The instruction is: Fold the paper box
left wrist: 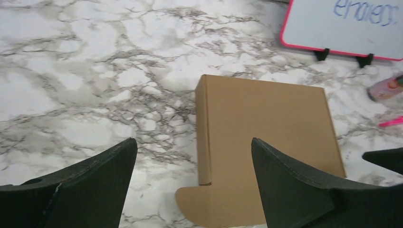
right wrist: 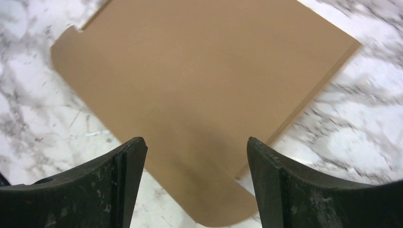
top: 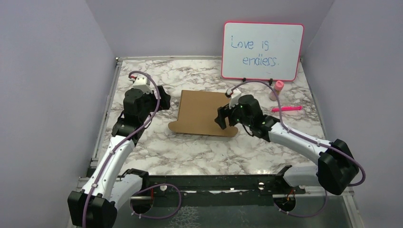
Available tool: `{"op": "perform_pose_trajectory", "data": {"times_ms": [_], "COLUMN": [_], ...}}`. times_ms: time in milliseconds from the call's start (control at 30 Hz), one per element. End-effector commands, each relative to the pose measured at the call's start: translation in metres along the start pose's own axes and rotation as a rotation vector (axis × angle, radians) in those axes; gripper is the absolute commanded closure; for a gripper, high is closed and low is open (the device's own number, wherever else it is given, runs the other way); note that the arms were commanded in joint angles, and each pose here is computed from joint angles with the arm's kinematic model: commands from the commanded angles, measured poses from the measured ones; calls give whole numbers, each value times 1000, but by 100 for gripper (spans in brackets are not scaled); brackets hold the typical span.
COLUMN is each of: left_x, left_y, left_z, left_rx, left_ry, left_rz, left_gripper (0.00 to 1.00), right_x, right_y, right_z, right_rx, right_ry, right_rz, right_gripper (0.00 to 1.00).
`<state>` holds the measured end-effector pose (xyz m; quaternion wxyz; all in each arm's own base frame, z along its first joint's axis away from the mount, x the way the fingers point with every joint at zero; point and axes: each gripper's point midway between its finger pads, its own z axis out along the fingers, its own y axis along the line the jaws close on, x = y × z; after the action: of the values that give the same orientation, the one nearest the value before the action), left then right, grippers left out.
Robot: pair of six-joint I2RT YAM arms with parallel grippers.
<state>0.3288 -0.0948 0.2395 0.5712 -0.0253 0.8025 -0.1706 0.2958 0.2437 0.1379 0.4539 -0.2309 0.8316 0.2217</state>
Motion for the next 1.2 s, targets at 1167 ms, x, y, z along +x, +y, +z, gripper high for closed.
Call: {"op": "perform_pose_trajectory", "data": {"times_ms": [1167], "left_x": [-4], "left_y": [74], "left_z": [-41], "left_rx": [-351], "left_ry": [-56], "left_rz": [121], "left_gripper": [8], "right_x": [43], "right_y": [104], "right_z": [61], "right_rx": [235], "right_ry": [-68], "right_rz": [-1320], "right_gripper": [23]}}
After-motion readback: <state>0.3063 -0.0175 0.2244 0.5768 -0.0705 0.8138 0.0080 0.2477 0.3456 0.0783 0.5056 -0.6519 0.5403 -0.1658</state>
